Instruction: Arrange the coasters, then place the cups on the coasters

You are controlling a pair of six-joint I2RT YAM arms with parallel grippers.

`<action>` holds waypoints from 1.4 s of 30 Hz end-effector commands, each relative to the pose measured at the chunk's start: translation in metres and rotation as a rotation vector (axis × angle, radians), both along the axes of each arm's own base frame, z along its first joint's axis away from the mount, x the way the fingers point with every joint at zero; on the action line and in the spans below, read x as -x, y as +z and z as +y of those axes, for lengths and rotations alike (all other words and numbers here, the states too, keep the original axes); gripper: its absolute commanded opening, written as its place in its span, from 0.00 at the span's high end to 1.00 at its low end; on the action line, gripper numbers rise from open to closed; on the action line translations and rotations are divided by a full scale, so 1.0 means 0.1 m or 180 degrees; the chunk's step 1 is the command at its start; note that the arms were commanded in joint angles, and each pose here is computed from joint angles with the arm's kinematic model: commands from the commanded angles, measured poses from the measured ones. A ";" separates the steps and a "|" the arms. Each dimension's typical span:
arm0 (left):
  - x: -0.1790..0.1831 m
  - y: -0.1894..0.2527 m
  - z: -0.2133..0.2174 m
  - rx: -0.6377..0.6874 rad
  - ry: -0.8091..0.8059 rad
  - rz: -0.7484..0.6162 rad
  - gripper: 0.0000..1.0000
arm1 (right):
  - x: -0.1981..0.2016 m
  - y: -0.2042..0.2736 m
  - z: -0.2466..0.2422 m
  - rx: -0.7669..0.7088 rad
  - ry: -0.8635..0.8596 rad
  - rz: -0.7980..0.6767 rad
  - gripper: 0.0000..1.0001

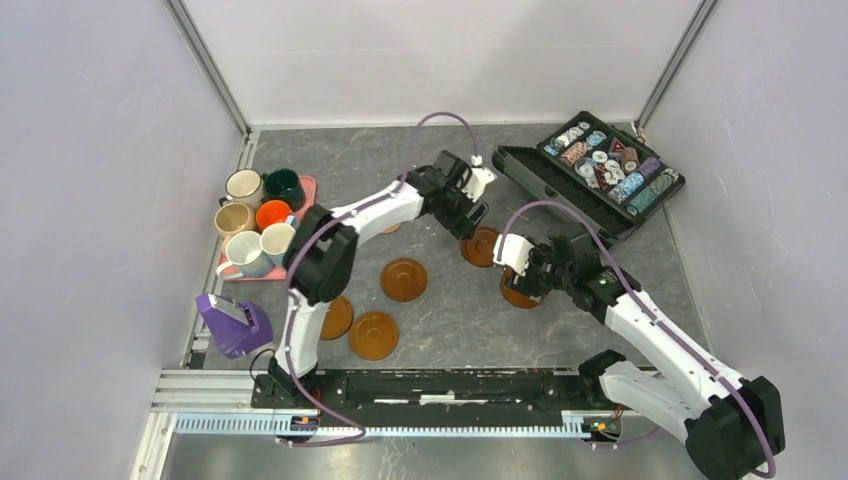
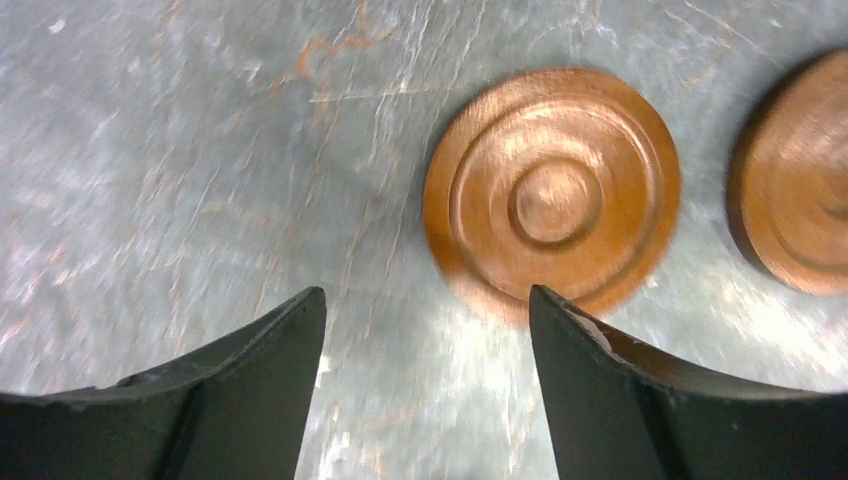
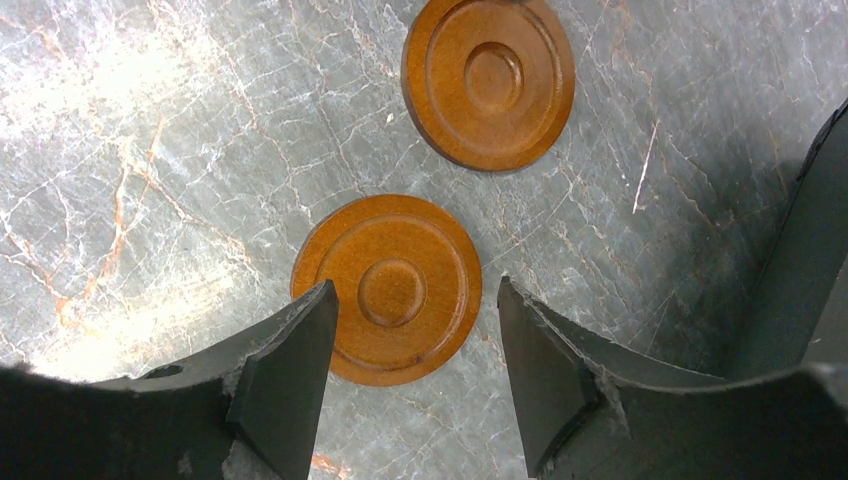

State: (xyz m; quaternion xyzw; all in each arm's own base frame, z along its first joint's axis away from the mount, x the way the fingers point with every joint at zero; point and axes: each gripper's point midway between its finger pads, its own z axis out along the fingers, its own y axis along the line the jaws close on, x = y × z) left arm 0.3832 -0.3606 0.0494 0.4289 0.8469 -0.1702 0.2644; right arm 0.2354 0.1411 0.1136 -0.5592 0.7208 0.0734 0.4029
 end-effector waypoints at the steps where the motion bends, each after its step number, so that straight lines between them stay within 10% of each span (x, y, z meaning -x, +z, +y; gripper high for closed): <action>1: 0.17 0.84 0.36 0.0372 -0.0104 -0.0190 0.17 | -0.15 0.08 0.08 -0.0168 -0.0089 -0.0090 0.33; 14: 0.84 0.23 1.66 -0.0324 -0.0537 -0.0213 0.08 | -0.62 -0.07 0.41 -0.0223 -0.0273 0.0150 0.35; 29: 0.61 -0.32 1.70 -0.0652 -0.0484 -0.0286 0.20 | -0.82 0.06 0.51 -0.0365 -0.0367 0.0036 0.35; 42: -0.08 -0.26 1.41 -0.0671 -0.0049 -0.0253 0.50 | -0.67 0.04 0.38 -0.0386 -0.0473 -0.0042 0.40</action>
